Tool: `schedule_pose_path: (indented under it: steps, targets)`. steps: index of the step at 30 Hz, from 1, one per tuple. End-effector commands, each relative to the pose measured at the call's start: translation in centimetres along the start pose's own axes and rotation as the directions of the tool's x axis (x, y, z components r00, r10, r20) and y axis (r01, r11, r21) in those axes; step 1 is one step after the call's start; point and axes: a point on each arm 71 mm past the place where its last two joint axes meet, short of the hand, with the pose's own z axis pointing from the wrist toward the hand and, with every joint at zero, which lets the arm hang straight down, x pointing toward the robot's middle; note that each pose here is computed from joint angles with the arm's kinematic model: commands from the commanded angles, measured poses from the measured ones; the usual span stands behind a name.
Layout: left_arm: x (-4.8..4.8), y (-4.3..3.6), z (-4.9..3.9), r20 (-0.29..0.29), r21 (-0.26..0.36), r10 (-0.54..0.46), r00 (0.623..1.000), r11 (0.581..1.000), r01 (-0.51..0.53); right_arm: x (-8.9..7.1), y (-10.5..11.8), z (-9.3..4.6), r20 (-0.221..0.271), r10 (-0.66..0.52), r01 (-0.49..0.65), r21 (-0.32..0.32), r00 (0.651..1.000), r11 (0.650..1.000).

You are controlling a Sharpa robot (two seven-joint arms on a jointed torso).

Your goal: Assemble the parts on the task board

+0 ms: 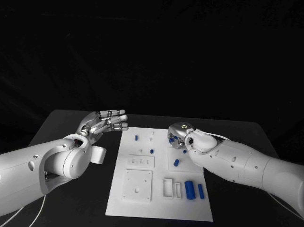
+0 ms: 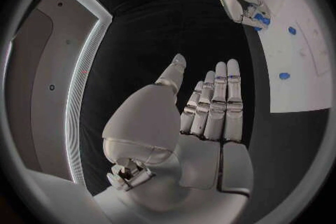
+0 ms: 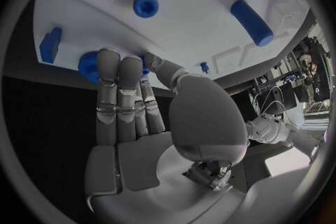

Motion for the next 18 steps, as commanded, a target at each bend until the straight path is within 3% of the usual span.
schedule_pose_path:
  steps: [1,6,18]
  targets:
    - [0.25,-0.13,0.06,-0.019,0.007,-0.004,1.000,1.000,0.004,-0.5,0.2,0.0,0.074,0.000,0.000,0.003,0.997,1.000]
    - [0.14,-0.11,0.09,-0.015,0.006,-0.002,1.000,1.000,0.002,-1.1,0.5,-0.1,0.144,0.023,-0.024,0.006,0.989,1.000]
    - [-0.16,-0.09,0.20,-0.002,0.008,0.005,1.000,1.000,-0.005,-2.7,2.7,0.6,0.200,0.061,-0.063,0.007,0.978,0.998]
